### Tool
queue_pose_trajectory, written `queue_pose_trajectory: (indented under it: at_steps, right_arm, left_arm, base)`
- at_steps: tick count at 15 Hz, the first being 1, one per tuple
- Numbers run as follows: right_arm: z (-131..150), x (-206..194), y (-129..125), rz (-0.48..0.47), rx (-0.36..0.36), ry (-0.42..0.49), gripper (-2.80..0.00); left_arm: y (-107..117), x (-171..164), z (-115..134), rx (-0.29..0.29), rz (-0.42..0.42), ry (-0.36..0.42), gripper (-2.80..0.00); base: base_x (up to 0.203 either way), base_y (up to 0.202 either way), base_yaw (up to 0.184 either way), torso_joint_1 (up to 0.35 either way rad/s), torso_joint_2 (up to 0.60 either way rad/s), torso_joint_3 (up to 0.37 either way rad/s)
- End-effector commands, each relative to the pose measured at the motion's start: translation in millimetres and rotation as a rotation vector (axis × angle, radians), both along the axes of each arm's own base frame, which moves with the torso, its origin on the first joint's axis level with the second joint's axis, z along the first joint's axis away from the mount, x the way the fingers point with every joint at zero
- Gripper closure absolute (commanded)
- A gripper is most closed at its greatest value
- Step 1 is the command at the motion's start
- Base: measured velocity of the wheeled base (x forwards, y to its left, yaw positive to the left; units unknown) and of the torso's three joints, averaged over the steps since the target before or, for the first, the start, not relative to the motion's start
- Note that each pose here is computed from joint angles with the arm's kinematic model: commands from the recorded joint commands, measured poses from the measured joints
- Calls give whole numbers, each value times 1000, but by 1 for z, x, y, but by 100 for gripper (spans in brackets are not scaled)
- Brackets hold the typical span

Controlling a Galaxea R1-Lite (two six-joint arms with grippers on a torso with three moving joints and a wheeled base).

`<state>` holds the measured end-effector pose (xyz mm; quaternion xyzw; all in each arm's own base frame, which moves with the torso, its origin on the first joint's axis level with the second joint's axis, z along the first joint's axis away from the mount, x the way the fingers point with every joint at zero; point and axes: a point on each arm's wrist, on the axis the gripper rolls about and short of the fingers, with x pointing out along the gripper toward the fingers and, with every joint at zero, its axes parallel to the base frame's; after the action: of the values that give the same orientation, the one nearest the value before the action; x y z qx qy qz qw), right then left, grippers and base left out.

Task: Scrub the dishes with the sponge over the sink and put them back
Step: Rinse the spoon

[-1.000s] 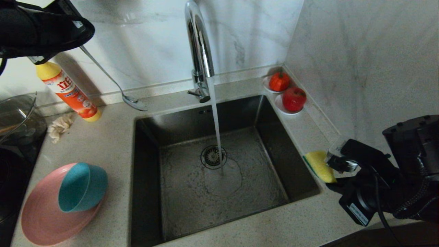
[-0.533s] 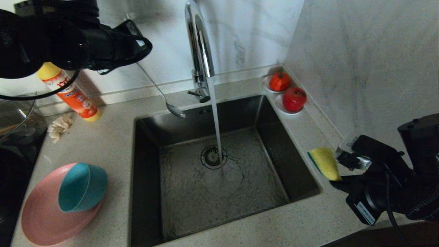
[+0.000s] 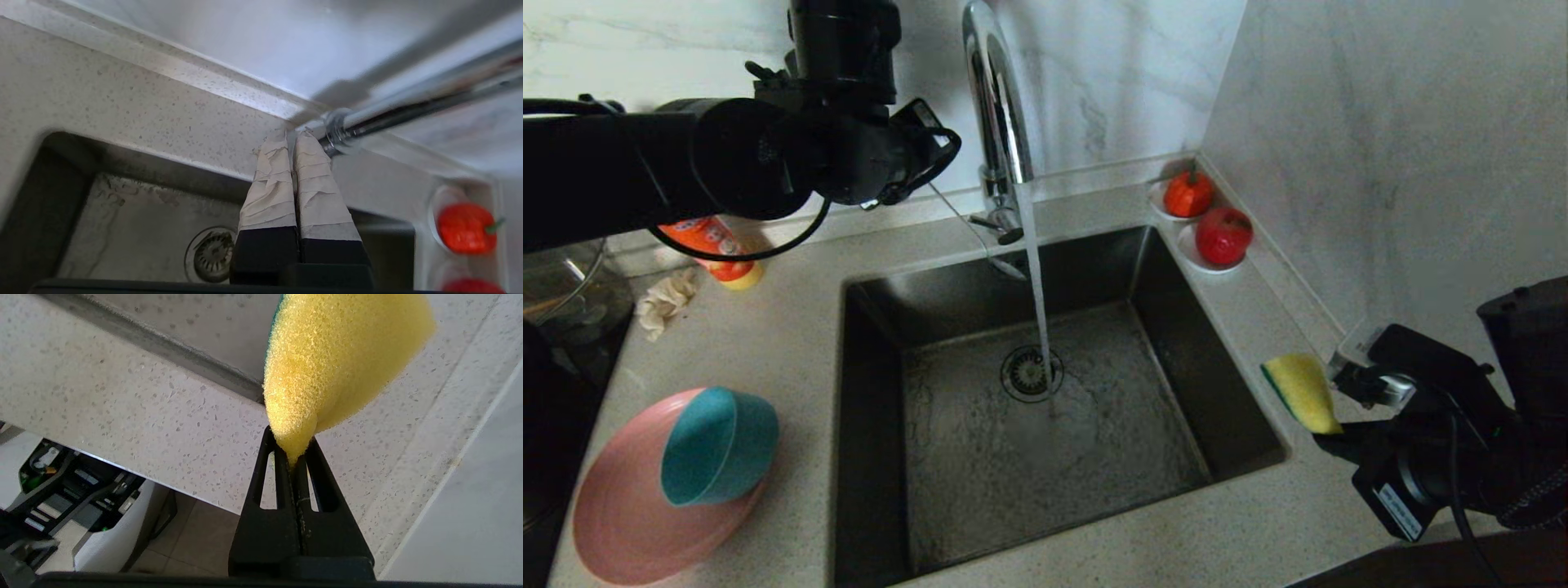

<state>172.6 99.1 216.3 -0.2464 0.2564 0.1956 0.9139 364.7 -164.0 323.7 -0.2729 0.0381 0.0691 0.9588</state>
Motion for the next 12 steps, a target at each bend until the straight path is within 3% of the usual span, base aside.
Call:
queue_pose_trajectory:
  at_steps: [1, 7, 12]
  right_arm:
    - [0, 2, -5, -14, 7, 1, 0]
    - [3, -1, -11, -26, 20, -9, 0]
    - [6, -4, -12, -24, 26, -23, 0]
  left_arm:
    - [-14, 9, -11, -7, -10, 2, 0]
    - [-22, 19, -23, -7, -13, -1, 0]
    - [-22, 12, -17, -12, -25, -1, 0]
  base:
    - [0, 0, 0, 0, 0, 0]
    - [0, 0, 0, 0, 0, 0]
    - [0, 0, 0, 0, 0, 0]
